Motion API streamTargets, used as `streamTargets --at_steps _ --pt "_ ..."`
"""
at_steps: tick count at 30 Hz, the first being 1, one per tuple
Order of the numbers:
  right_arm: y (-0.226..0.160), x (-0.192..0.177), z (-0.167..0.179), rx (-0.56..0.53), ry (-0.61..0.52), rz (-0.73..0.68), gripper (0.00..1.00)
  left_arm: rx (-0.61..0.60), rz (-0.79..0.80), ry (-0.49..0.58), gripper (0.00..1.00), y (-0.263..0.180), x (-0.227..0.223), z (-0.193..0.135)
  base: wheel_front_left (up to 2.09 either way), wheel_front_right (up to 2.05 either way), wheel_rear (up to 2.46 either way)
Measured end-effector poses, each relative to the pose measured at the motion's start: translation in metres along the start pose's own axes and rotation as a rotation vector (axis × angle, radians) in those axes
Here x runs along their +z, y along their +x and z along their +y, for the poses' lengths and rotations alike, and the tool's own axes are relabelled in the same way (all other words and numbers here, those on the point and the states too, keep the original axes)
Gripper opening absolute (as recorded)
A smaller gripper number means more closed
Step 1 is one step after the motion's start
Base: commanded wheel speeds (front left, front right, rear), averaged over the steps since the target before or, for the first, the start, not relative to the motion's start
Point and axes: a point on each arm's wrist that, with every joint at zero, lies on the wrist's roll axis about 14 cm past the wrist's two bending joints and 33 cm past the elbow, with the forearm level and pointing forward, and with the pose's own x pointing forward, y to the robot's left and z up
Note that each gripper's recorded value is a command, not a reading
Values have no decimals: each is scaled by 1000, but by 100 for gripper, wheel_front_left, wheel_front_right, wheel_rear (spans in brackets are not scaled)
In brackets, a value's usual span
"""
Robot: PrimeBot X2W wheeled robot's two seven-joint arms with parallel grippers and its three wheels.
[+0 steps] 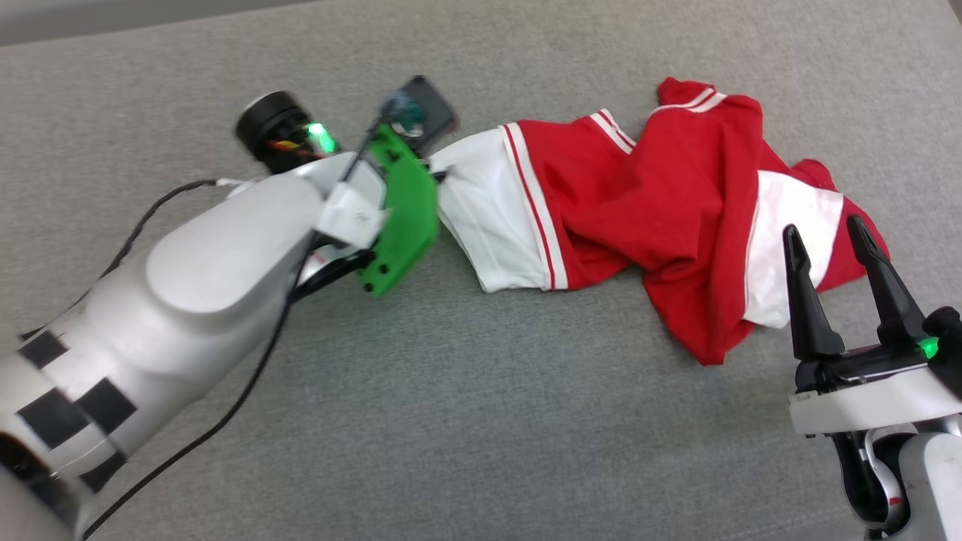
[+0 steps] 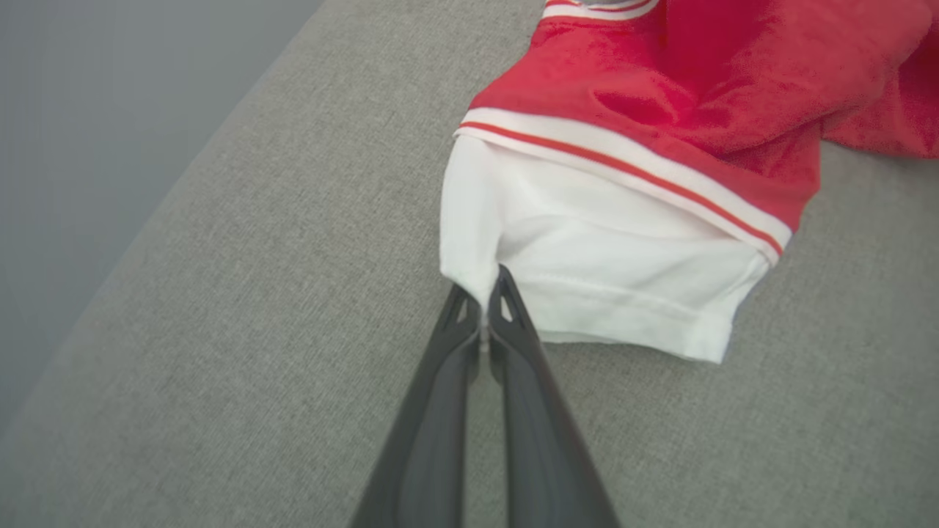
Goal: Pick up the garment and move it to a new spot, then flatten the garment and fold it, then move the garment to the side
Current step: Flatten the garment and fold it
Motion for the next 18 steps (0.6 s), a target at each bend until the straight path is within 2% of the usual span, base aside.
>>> streamTargets --at_steps 3,10,18 --pt "-1 1 5 15 3 -4 100 79 -23 -71 0 -24 -17 20 0 0 0" --pt "-1 5 18 56 19 -18 100 257 -36 -256 0 -82 -69 43 0 0 0" --pt "-5 1 26 79 28 -4 100 424 84 -434 0 -138 -157 39 0 0 0"
